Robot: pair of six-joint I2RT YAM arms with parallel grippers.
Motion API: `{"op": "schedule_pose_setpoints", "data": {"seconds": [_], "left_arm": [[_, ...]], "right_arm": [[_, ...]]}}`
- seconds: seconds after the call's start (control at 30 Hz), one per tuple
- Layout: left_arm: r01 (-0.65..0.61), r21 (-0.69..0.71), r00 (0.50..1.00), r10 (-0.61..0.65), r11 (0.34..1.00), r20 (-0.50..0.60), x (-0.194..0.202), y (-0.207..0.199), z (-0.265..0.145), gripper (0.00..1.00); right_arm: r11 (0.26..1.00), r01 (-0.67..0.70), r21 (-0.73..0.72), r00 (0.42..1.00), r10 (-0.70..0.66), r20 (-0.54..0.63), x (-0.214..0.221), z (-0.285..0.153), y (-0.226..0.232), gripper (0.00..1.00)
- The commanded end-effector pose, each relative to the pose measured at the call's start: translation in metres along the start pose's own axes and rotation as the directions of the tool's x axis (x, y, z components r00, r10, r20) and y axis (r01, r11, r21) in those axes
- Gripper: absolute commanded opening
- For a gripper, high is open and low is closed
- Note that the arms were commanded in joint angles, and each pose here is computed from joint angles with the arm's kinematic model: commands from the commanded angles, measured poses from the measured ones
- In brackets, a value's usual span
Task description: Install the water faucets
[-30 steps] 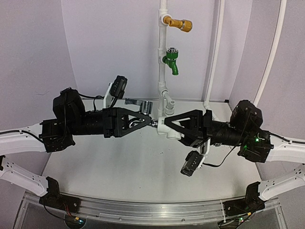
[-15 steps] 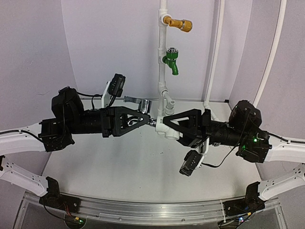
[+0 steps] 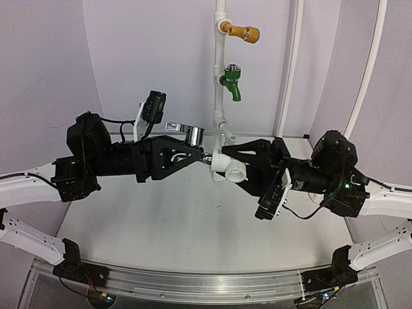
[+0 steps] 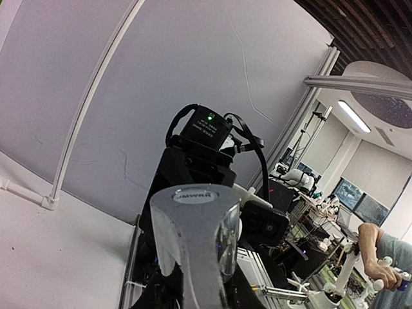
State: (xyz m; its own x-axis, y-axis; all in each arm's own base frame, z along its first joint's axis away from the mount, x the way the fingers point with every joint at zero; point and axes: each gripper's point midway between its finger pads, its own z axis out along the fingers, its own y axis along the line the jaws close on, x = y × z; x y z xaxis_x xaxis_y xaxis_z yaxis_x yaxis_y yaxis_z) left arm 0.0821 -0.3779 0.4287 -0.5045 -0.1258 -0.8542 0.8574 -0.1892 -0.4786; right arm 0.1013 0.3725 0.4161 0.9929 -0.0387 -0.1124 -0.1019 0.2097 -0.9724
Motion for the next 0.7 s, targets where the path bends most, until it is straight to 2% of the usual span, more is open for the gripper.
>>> {"op": "schedule_pose_setpoints", "data": {"seconds": [0.0, 0.13, 0.37, 0.57, 0.67], "left_arm": [[-0.073, 0.087, 0.991, 0.082, 0.994, -0.102, 0.02, -0.015, 0.01, 0.0], [-0.104, 0.086, 0.988, 0.113, 0.991, -0.105, 0.021, -0.014, 0.01, 0.0], [-0.18, 0.073, 0.974, 0.188, 0.981, -0.127, 0.025, -0.008, 0.011, 0.0], [-0.313, 0.031, 0.937, 0.314, 0.949, -0.155, 0.025, 0.0, 0.01, 0.0], [-0.365, 0.03, 0.913, 0.365, 0.93, -0.181, 0.029, 0.004, 0.01, 0.0]], "right_arm": [[0.942, -0.302, 0.149, 0.953, 0.302, 0.028, -0.003, 0.005, -0.056, 0.0], [0.841, -0.524, 0.138, 0.852, 0.521, 0.058, -0.004, 0.008, -0.07, 0.0], [0.65, -0.76, 0.003, 0.649, 0.758, 0.064, -0.016, 0.012, -0.064, 0.0], [0.389, -0.92, -0.052, 0.39, 0.921, -0.004, -0.016, 0.016, -0.054, 0.0], [0.281, -0.959, -0.031, 0.282, 0.959, -0.016, -0.013, 0.016, -0.054, 0.0]]}}
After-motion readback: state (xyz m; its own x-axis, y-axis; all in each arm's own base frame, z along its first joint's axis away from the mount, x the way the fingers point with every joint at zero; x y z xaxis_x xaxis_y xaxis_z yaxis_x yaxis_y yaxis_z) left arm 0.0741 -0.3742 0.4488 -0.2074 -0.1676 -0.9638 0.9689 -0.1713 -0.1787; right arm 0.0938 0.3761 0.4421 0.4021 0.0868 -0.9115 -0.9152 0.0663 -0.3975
